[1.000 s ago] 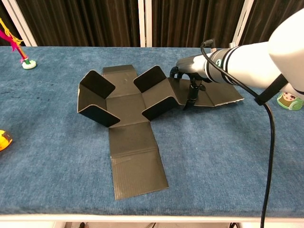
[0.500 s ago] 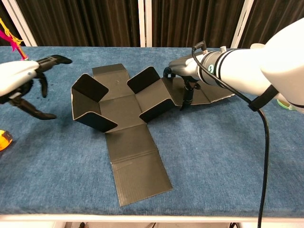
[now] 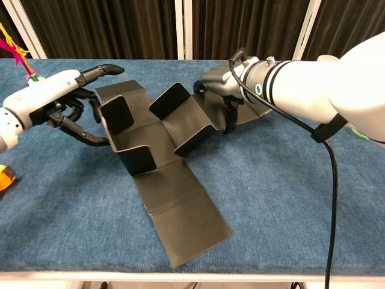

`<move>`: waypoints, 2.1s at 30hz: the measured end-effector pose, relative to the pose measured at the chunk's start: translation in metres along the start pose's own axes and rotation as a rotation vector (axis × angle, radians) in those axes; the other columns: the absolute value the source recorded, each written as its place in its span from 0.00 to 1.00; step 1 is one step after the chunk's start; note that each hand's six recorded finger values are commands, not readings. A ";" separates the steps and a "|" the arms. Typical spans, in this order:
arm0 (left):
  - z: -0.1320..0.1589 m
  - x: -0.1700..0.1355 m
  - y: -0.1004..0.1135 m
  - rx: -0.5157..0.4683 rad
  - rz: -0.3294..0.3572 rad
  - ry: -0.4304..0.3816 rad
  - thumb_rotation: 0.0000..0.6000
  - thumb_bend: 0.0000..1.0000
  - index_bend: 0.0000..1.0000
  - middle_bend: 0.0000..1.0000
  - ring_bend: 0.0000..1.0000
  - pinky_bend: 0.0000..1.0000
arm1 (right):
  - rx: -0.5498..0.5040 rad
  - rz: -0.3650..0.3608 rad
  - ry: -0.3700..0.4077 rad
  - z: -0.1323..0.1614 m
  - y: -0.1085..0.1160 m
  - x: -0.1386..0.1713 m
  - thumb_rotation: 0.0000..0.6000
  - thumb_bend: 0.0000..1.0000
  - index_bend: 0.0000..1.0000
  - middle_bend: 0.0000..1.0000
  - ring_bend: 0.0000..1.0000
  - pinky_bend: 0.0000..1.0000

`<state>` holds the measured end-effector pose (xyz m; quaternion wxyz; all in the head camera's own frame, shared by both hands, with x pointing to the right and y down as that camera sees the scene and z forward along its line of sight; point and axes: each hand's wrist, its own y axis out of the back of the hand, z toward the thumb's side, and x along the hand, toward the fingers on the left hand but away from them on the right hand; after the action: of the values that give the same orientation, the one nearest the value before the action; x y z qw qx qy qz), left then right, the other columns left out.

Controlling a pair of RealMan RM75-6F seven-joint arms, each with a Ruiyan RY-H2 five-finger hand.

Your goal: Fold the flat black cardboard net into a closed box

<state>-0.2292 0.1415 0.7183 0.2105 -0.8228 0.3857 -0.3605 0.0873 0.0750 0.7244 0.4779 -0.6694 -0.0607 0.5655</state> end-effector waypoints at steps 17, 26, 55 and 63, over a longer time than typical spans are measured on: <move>-0.002 0.005 -0.019 -0.334 -0.167 0.047 1.00 0.00 0.00 0.00 0.49 0.83 | 0.394 -0.206 0.186 0.032 0.033 0.018 1.00 0.32 0.44 0.35 0.74 1.00; -0.001 0.002 -0.023 -0.445 -0.216 0.061 1.00 0.00 0.00 0.00 0.49 0.83 | 0.521 -0.296 0.262 0.043 0.043 0.026 1.00 0.32 0.44 0.35 0.74 1.00; -0.001 -0.004 -0.052 -0.704 -0.387 0.117 1.00 0.00 0.25 0.24 0.54 0.83 | 0.518 -0.439 0.383 0.066 0.051 0.032 1.00 0.25 0.16 0.22 0.74 1.00; -0.001 -0.006 -0.053 -0.700 -0.388 0.119 1.00 0.00 0.25 0.25 0.54 0.83 | 0.427 -0.426 0.401 0.065 0.052 0.039 1.00 0.17 0.00 0.03 0.69 1.00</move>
<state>-0.2073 0.1783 0.7494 -0.1770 -0.8800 0.3343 -0.2873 0.0243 0.1081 0.6663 0.7166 -0.6243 0.0153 0.3107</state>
